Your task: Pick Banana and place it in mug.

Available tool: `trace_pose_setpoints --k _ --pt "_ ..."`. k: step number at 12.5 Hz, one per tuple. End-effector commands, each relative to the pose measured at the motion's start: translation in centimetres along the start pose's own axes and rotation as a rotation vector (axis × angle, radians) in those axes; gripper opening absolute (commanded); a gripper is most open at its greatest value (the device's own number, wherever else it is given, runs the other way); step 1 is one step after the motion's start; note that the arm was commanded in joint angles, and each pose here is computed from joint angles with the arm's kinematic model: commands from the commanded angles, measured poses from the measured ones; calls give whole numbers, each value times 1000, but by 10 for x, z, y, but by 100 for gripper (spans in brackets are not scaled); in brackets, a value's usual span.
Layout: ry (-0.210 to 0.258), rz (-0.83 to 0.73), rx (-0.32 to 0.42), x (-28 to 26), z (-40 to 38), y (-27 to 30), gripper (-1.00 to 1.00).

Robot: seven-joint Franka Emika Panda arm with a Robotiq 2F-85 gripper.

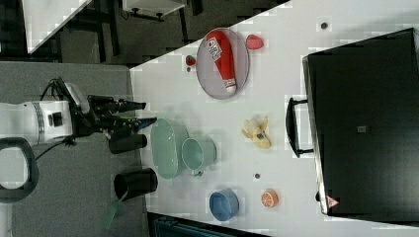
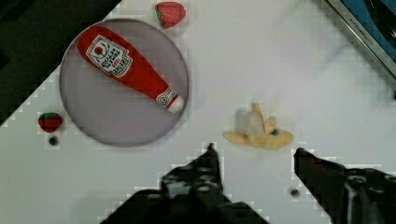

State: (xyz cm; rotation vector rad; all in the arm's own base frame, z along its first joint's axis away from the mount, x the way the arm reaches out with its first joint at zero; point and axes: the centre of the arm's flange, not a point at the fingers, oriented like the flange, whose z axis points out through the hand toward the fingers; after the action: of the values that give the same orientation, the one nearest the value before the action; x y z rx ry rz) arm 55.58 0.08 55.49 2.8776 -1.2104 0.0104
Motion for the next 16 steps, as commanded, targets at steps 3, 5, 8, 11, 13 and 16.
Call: trace_pose_setpoints --k 3,5,8,11,13,16 --pt "-44 -1 -5 -54 -76 92 99" --pt "-72 -5 -33 -53 -56 89 100" --pt "-104 -21 -63 -47 2 80 100" --pt "-91 -117 -48 -38 68 68 100" --pt "-85 -205 -40 -35 111 63 100" --pt "-94 -297 -44 -31 175 59 100"
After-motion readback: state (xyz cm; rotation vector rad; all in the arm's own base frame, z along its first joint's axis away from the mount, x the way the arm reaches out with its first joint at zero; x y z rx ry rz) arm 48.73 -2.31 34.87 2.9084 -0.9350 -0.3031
